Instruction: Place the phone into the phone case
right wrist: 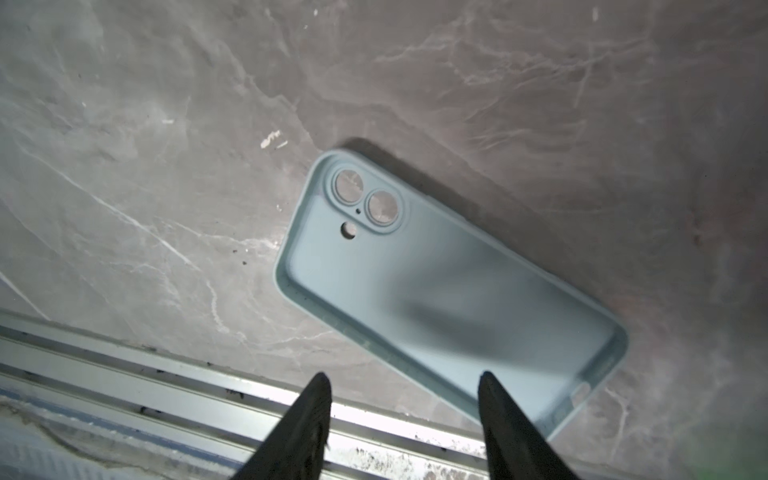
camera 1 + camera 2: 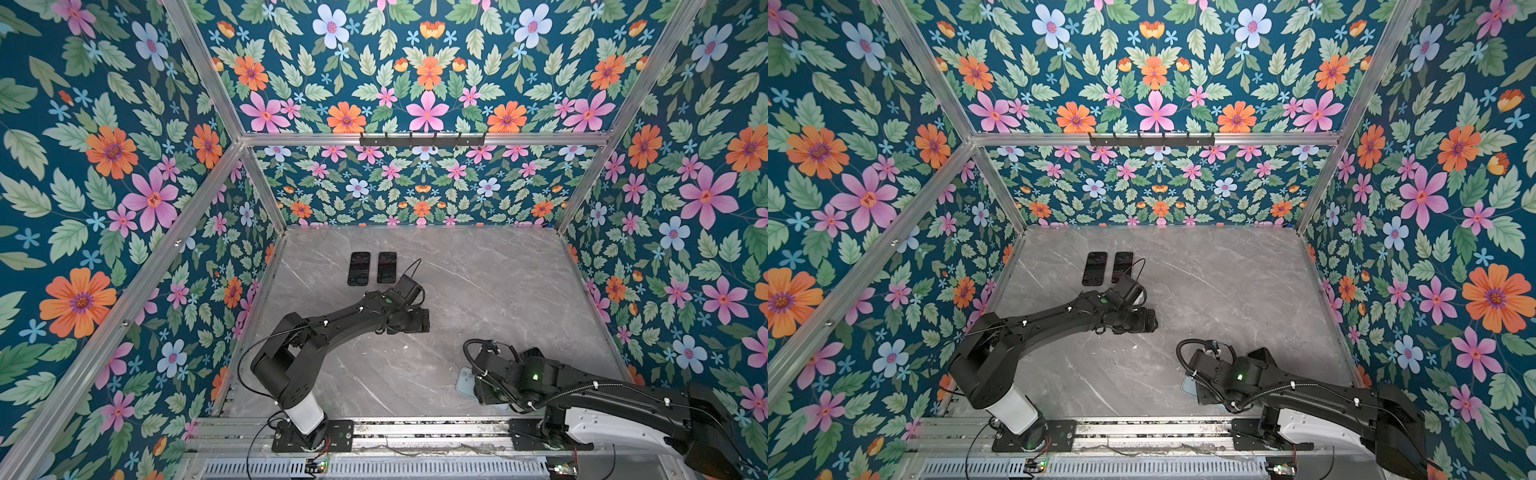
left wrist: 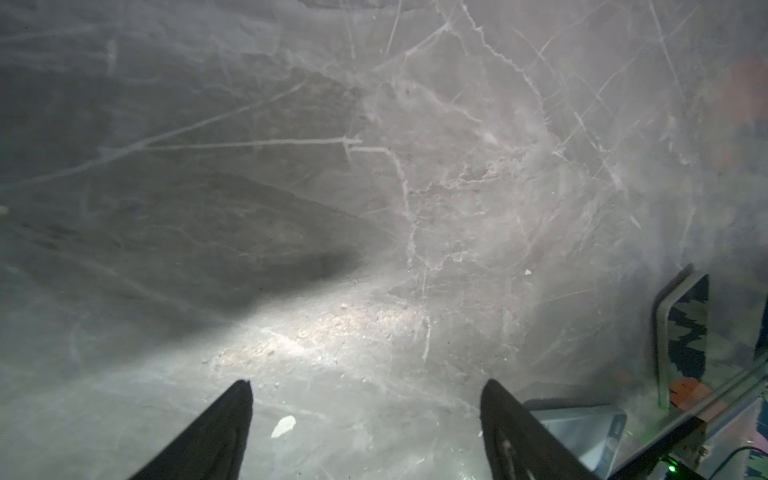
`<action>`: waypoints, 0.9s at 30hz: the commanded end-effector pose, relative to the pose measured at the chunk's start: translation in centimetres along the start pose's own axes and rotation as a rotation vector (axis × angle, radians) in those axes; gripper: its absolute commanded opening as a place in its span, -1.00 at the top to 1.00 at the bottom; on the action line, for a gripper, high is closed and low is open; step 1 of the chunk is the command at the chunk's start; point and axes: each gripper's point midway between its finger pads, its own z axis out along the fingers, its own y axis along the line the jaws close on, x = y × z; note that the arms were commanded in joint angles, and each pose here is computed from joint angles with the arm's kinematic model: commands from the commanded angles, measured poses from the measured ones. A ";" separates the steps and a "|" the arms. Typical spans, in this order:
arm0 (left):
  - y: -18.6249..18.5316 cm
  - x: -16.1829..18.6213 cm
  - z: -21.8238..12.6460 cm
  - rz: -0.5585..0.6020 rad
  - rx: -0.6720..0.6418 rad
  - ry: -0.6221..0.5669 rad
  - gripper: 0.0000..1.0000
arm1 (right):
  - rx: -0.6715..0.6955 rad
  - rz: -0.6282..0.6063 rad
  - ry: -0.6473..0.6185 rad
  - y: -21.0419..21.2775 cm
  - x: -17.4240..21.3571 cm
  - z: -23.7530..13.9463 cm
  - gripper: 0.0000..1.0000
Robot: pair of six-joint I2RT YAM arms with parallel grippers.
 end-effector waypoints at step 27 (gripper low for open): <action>0.2 0.3 1.1 -0.007 0.016 0.003 -0.79 | 0.085 -0.091 -0.034 0.6 -0.3 3.9 0.59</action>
